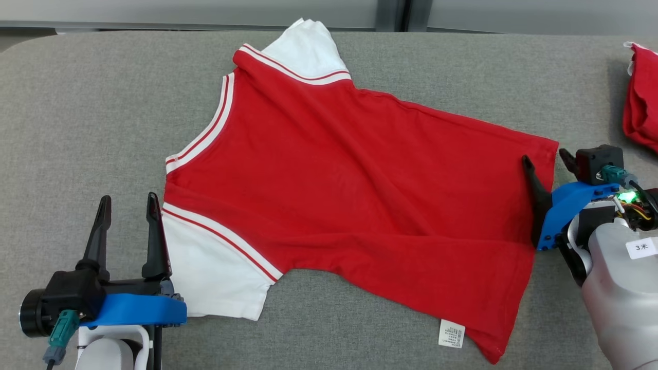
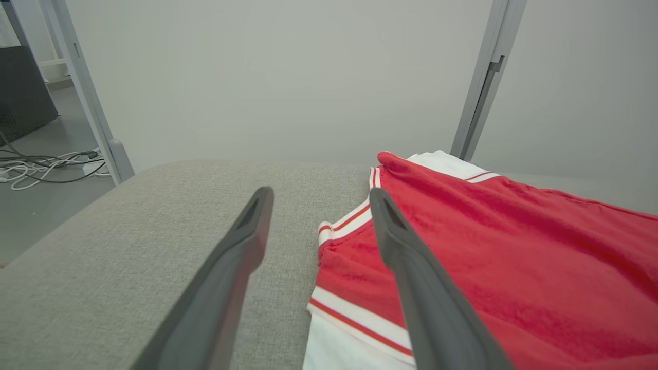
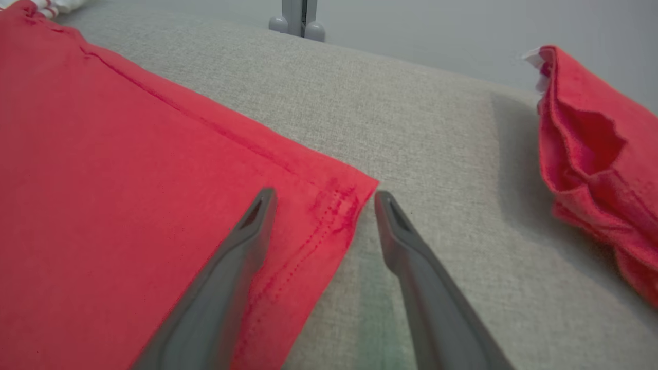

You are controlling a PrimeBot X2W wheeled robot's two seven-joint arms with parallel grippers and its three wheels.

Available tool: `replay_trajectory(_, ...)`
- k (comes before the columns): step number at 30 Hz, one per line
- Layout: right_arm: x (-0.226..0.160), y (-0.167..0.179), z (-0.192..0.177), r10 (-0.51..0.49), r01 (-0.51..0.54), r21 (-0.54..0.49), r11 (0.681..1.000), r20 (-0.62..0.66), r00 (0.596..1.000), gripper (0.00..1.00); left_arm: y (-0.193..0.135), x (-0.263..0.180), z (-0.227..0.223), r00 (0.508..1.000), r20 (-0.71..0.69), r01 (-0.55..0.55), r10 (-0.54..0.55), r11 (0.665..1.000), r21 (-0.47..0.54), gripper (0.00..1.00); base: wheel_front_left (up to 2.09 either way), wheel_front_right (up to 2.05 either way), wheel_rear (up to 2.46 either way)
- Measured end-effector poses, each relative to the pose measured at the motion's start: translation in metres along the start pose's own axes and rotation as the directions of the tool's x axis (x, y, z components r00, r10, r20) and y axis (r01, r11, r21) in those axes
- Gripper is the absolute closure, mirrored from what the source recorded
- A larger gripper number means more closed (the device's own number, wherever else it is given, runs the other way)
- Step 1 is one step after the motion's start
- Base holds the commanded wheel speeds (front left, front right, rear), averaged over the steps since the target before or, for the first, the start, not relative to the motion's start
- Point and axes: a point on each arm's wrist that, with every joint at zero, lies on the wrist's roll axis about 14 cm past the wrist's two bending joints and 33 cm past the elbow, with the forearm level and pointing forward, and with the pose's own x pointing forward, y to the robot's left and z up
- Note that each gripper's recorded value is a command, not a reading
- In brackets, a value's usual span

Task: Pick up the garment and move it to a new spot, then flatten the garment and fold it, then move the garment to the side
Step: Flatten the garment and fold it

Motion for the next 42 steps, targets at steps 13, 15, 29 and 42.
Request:
replay_trajectory(13,0.011,0.009,-0.013,0.005,-0.001,0.049,0.999,-0.07,0.998,1.0,0.008,-0.003,0.003,1.0,0.006,-0.023,0.023,1.0,0.003,0.0,0.0,0.0,0.0)
replay_trajectory(15,0.014,0.002,-0.003,-0.007,0.009,0.039,0.999,-0.043,0.999,1.0,0.009,-0.004,0.003,1.0,0.007,-0.027,0.027,1.0,0.002,0.0,0.0,0.0,0.0)
replay_trajectory(29,0.028,-0.026,0.073,-0.075,0.072,0.023,0.997,0.14,0.987,0.0,0.012,-0.009,0.007,0.999,0.013,-0.035,0.035,0.999,0.004,0.0,0.0,0.0,0.0)
replay_trajectory(42,-0.045,-0.013,0.08,-0.109,0.068,0.133,0.989,0.336,0.936,0.0,0.006,-0.027,0.015,0.999,0.028,-0.016,0.015,1.0,0.008,0.0,0.0,0.0,0.0)
